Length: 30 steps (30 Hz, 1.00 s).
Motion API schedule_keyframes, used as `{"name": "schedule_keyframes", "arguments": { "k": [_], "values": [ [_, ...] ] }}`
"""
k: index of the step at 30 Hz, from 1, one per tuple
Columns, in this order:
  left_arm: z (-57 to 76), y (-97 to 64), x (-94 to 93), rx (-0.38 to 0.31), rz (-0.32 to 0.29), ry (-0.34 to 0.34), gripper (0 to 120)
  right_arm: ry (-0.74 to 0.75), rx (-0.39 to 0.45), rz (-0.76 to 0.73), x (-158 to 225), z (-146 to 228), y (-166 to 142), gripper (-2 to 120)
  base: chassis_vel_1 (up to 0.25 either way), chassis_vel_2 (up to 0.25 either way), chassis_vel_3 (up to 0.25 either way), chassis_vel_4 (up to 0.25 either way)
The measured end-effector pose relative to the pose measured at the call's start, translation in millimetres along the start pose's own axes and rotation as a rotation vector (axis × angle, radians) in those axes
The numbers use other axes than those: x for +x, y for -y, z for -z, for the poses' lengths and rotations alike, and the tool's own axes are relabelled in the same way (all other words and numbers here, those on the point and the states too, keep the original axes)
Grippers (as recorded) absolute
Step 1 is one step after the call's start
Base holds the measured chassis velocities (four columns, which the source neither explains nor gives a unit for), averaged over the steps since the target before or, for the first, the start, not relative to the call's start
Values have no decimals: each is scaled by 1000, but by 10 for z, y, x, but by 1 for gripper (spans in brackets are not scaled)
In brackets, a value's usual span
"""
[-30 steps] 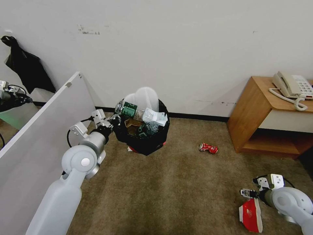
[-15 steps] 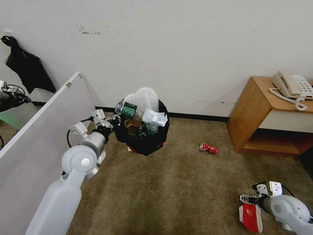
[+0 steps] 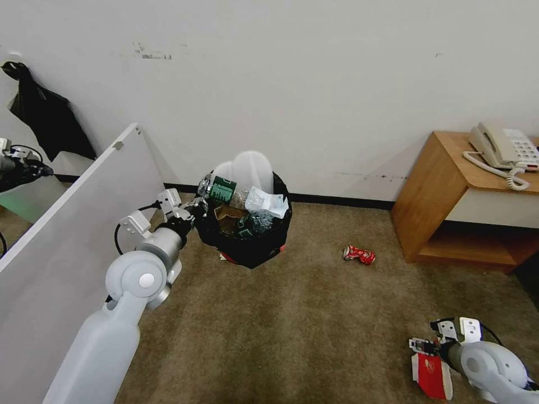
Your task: Pick up the trash bin, then pick up the garbage from the floor and place it into the trash bin.
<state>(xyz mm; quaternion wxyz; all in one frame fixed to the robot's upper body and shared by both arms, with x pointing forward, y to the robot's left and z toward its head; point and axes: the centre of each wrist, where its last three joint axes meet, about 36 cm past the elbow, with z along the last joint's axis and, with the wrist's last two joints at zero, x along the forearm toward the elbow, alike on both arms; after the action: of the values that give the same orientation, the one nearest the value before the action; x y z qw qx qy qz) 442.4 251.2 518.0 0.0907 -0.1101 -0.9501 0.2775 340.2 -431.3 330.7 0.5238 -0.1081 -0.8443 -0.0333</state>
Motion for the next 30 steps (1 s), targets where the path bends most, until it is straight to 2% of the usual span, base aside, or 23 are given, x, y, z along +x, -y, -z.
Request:
{"name": "schedule_keyframes", "arguments": {
  "k": [23,28,30],
  "values": [
    [-10,13,11,-3,-3,-4,3,3,-16,-11,-107,-18,41,99,0,0,0,0],
    [-8,15,7,-3,-3,-3,3,5,-13,-6,-134,-37,14,88,0,0,0,0],
    [-6,13,7,-4,-3,-2,3,7,-11,-6,-132,-31,17,86,0,0,0,0]
  ]
}}
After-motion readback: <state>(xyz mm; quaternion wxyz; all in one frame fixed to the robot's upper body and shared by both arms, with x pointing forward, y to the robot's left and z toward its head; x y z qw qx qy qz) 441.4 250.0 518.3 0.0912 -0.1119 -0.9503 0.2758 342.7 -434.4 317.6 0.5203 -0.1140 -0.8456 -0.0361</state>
